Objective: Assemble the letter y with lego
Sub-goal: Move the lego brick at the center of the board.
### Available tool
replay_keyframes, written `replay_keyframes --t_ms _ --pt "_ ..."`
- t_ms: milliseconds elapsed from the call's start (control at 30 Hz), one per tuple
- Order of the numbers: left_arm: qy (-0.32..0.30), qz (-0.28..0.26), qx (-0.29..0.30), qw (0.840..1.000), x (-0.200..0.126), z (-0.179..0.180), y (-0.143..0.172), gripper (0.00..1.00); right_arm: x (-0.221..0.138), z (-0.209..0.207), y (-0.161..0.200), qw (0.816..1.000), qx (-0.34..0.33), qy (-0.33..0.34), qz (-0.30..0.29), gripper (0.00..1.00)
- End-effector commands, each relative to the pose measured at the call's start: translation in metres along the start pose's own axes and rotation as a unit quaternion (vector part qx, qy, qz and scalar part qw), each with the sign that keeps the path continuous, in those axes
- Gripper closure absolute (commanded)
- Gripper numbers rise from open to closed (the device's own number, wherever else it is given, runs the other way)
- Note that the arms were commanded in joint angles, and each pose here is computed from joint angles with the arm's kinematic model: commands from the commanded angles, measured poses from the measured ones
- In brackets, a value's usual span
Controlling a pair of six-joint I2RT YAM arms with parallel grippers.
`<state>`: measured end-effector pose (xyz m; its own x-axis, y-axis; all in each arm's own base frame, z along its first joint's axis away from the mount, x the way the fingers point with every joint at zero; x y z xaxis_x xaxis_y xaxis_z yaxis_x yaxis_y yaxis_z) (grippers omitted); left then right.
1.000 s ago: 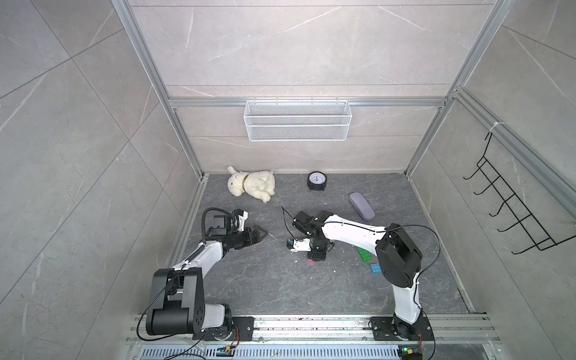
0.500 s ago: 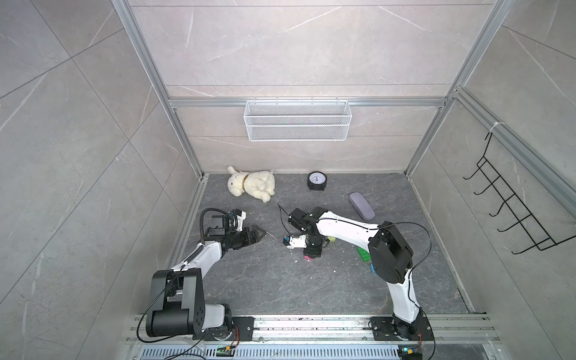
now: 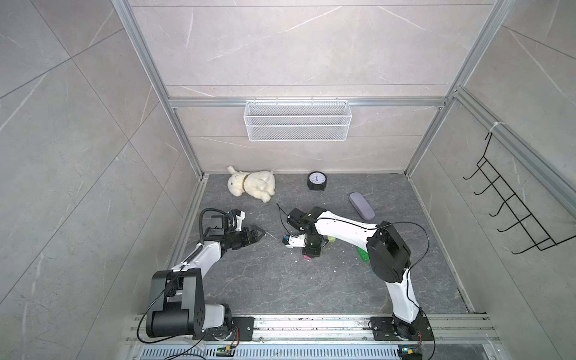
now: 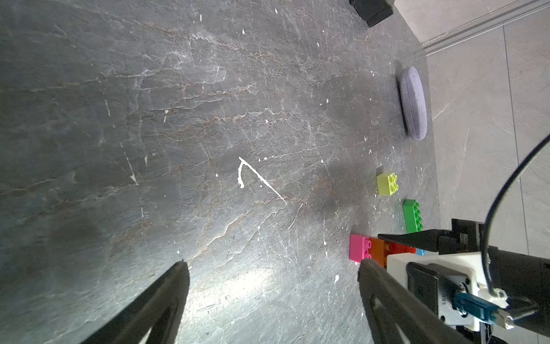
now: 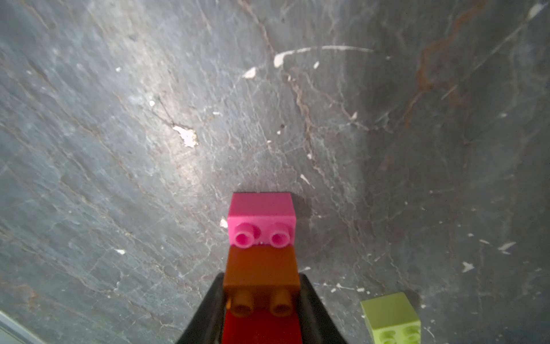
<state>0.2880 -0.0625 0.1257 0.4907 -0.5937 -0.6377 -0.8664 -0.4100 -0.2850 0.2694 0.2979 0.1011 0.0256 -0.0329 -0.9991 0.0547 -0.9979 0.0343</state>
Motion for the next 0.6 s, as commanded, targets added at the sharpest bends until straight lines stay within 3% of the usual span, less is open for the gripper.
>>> replay_keyframes --t_ms 0,300,567 --pt "0.009 -0.021 0.024 0.999 -0.011 -0.012 -0.012 0.08 0.022 0.000 -0.007 1.000 0.009 -0.014 0.005 0.75" --pt "0.002 -0.059 0.010 0.998 -0.031 -0.006 -0.029 0.08 -0.012 -0.010 -0.048 0.997 0.003 0.027 -0.077 0.75" --pt "-0.003 -0.074 -0.001 0.997 -0.038 0.001 -0.034 0.08 -0.017 -0.018 -0.078 0.991 -0.004 0.030 -0.134 0.73"
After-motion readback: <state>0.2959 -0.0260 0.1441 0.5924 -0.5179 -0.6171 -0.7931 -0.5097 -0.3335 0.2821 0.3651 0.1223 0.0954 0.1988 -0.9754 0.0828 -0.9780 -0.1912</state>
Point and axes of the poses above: each gripper's point midway between its finger pads, its own x axis out along the fingers, its own z axis along the line the jaws close on, y = z × x, the point moved 6 cm from there along -x, back along the fingers, and after that the axes turned 13 degrees about -x, right-handed, at the moved point
